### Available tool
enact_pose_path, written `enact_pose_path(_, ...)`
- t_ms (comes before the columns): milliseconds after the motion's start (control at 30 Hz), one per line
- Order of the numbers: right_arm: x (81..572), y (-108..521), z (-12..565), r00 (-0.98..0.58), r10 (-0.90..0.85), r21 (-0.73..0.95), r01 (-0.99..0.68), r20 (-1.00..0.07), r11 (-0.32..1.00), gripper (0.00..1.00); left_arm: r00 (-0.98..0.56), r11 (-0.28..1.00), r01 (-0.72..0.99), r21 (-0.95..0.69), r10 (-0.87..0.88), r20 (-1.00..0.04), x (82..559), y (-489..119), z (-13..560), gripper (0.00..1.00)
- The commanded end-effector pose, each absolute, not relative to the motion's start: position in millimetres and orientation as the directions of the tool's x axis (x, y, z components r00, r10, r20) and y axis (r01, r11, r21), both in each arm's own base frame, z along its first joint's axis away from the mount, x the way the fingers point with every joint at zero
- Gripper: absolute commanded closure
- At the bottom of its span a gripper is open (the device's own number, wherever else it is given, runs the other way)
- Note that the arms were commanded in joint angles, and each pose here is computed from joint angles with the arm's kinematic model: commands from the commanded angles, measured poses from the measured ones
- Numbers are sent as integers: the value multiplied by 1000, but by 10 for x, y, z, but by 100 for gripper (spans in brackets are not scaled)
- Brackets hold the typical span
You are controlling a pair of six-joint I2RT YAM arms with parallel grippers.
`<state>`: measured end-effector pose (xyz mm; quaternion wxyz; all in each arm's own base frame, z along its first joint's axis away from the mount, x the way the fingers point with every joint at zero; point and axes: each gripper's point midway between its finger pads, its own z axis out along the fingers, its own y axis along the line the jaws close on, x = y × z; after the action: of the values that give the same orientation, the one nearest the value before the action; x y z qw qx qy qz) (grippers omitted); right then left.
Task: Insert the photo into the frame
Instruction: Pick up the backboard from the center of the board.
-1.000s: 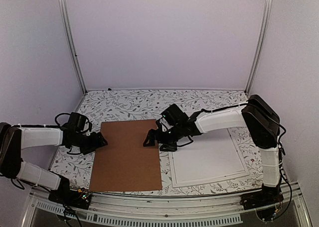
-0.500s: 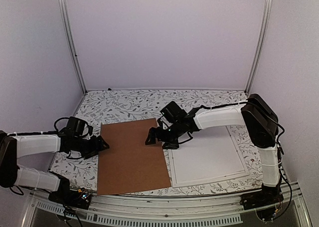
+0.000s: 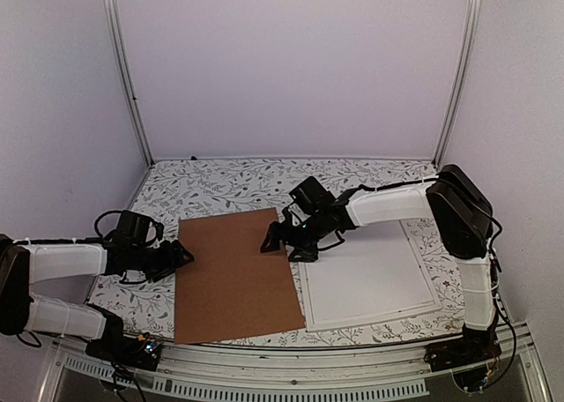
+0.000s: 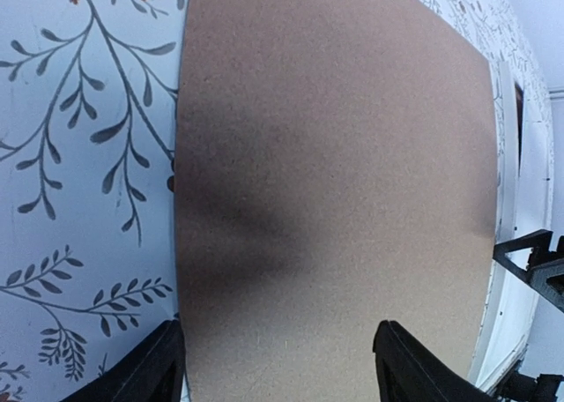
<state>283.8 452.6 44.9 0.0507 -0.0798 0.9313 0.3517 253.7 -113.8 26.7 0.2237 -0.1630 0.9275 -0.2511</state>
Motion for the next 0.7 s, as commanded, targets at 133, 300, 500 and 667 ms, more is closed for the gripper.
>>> enact_pose_path(133, 2581, 4903, 1030, -963, -185, 828, -262, -194, 496, 9, -904, 805, -194, -560, -369, -218, 2232, -1313, 76, 24)
enact_pose_path(300, 2521, 4938, 1239, -959, -192, 865, -273, -209, 420, 11, -899, 807, -192, -558, -373, -229, 2272, -1307, 98, 24)
enact_pose_path(500, 2482, 4930, 1426, -957, -187, 883, -280, -223, 377, 12, -897, 807, -189, -559, -374, -237, 2303, -1310, 118, 24)
enact_pose_path(667, 2460, 4914, 1587, -952, -181, 891, -296, -246, 345, 12, -898, 806, -185, -562, -371, -236, 2313, -1323, 120, 24)
